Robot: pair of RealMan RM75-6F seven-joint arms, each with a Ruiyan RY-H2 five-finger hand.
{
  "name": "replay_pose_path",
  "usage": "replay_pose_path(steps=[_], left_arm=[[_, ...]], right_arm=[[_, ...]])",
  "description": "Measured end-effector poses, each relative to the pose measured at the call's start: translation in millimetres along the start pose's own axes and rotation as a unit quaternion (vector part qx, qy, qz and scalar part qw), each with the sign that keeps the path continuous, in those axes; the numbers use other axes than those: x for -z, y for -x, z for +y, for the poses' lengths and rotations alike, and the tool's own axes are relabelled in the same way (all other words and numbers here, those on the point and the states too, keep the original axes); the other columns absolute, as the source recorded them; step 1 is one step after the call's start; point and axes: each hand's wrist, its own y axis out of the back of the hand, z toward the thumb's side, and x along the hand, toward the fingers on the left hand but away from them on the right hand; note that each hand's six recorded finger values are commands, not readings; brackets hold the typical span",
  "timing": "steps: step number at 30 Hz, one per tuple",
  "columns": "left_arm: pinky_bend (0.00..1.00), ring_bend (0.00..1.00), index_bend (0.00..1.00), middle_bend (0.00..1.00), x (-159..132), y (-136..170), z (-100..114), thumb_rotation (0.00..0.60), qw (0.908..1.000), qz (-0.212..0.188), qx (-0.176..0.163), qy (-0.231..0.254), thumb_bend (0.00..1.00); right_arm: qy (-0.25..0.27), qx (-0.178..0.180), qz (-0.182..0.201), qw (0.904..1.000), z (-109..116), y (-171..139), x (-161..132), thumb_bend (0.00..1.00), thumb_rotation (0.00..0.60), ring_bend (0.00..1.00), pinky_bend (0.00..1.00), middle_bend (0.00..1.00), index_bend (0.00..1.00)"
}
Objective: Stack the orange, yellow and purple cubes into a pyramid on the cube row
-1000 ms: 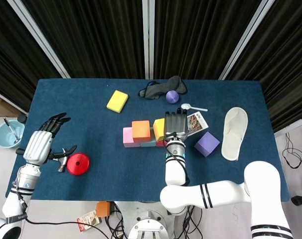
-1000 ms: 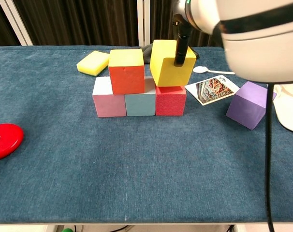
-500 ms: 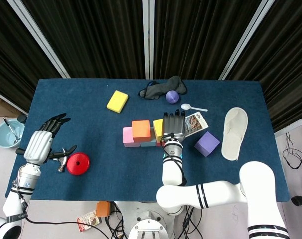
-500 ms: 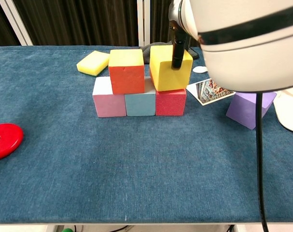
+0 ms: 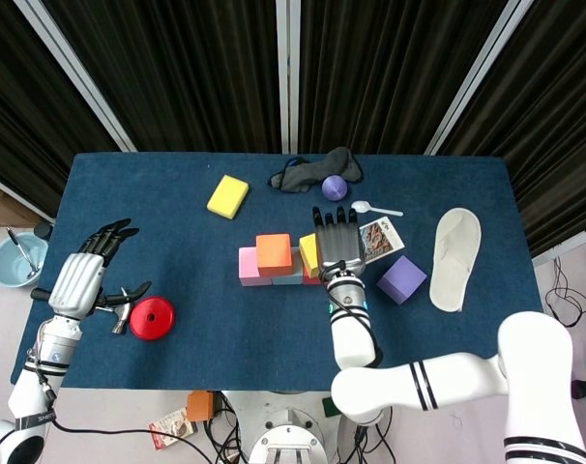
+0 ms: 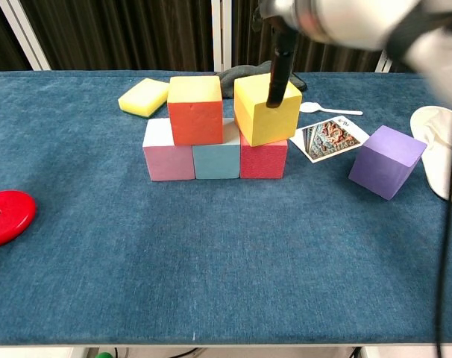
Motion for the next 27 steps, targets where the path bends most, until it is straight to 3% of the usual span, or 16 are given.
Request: replay_pose_path(steps=[5,12,16,27], left_arm=[[0.16,0.08,0.15,0.07,1,0,2,0.410,1.0000,0.007,-0.001,-0.003,0.17],[0.16,0.08,0.15,0.07,2,1,3,0.403,0.9999,0.016,-0.002,-0.002,0.17],[0.16,0.08,0.15,0.07,3,1,2,0.410,0.9998,0.022,0.000,0.002,0.17],[0.16,0.08,0.15,0.07,7,-2,2,0.411,0.9996,0.027,0.001,0.012,0.17]], right_arm=[[-0.026,0.004,0.070,0.9972,8,3,10,0.00,0.600,0.00,0.01,0.17,0.12],[-0.090,0.010,0.179,0.9797,2,9,14,0.01,0.600,0.00,0.01,0.18,0.14],[-0.111,0.020,0.191,0.9751,-1,19,25,0.01,0.600,0.00,0.01,0.18,0.14],[-0.107,0.005,0.189,0.9762,-15,43,44,0.04,0.600,0.00,0.01,0.24,0.22]])
